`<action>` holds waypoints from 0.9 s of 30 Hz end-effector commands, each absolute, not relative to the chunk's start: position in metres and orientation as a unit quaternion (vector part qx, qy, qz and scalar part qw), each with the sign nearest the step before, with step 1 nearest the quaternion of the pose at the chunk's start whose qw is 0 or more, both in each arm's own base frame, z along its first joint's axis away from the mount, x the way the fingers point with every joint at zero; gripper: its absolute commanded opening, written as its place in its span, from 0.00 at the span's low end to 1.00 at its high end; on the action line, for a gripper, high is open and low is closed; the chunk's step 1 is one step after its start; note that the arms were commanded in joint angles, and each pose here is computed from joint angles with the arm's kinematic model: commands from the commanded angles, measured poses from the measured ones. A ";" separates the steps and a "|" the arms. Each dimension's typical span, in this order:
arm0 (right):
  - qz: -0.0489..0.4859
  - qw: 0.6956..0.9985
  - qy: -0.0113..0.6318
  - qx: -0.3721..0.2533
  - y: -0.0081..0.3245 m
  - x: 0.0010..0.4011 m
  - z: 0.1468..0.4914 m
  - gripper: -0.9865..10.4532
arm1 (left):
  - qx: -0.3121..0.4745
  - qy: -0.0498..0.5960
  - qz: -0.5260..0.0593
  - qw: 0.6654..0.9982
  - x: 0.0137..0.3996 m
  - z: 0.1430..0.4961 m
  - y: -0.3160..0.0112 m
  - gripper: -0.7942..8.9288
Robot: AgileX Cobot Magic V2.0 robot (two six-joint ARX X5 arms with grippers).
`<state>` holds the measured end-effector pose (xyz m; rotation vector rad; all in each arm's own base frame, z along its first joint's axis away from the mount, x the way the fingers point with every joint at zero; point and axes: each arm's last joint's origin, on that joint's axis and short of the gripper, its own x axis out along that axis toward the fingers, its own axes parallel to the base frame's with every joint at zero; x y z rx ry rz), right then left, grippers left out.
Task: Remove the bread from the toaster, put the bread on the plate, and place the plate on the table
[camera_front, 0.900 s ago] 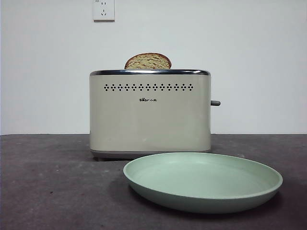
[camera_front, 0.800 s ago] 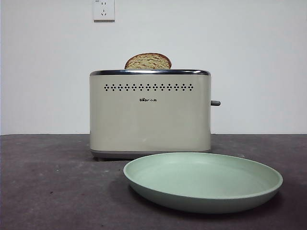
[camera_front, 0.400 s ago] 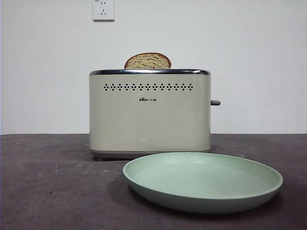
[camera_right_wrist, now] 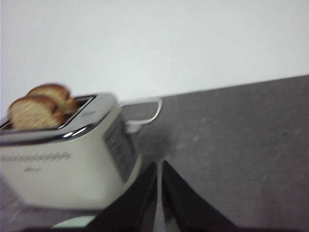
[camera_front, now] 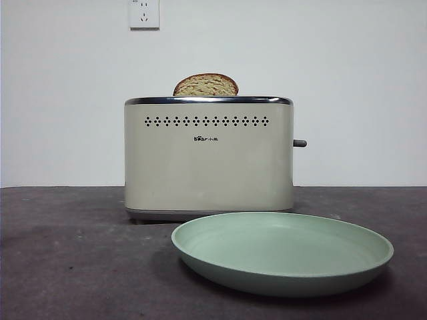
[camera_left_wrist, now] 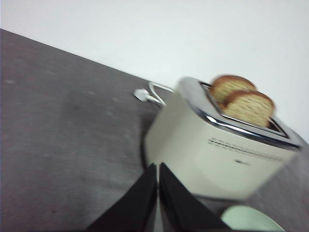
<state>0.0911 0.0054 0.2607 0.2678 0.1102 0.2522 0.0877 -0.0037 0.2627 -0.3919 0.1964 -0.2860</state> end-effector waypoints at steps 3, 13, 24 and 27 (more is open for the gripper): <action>0.182 0.974 0.105 0.082 0.008 0.096 0.292 0.09 | -0.130 0.126 -0.200 0.963 0.095 0.294 -0.006 0.09; 0.247 0.944 0.219 0.017 0.016 0.101 0.323 0.09 | -0.100 0.186 -0.294 0.932 0.108 0.320 -0.015 0.09; 0.223 0.947 0.229 0.030 0.016 0.102 0.323 0.39 | -0.097 0.180 -0.301 0.931 0.110 0.324 -0.016 0.50; 0.223 0.947 0.231 0.031 0.016 0.102 0.323 0.40 | -0.091 0.165 -0.307 0.933 0.113 0.327 -0.017 0.51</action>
